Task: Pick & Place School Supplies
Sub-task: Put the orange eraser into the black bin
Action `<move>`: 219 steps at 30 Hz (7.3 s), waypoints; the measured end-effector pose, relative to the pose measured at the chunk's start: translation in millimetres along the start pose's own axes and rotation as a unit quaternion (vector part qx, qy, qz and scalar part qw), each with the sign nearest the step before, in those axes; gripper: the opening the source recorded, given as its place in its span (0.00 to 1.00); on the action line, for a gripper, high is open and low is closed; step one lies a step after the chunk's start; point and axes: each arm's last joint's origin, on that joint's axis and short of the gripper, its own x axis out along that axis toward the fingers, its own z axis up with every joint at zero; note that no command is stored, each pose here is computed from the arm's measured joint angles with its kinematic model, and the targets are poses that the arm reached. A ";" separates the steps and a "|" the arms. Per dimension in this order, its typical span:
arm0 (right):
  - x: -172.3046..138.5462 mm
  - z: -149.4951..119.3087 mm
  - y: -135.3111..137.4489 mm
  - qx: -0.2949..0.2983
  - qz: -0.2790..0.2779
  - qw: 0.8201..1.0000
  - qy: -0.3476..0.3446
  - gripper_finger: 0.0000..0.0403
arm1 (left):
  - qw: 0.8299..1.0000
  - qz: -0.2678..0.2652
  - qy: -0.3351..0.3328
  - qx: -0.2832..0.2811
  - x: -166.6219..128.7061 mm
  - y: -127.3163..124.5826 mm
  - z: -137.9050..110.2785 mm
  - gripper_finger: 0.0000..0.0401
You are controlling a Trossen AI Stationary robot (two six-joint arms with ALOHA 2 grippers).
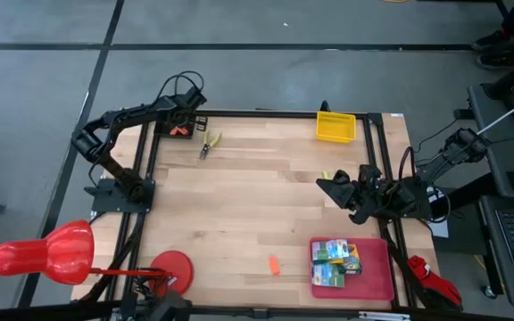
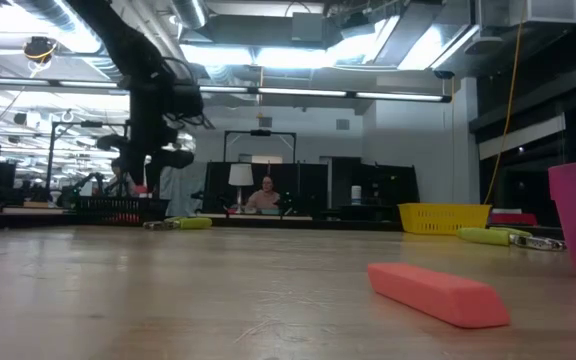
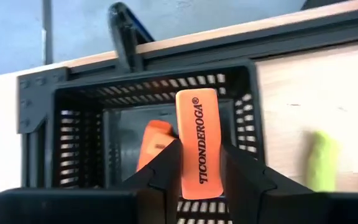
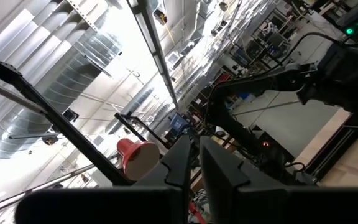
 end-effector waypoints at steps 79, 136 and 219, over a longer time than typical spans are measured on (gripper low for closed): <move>-12.4 -12.3 13.6 0.066 0.040 0.996 0.049 0.10 | 0.424 -0.596 -0.264 0.628 -136.2 -238.6 -306.3 0.40; -12.2 -11.7 12.5 0.076 0.022 0.996 0.038 0.10 | 0.416 -0.645 -0.196 0.610 -114.9 -282.1 -332.6 0.36; 11.7 27.2 62.9 -0.063 0.106 0.992 0.008 0.10 | 0.927 -0.275 -0.056 0.248 -9.5 -42.8 -26.5 0.19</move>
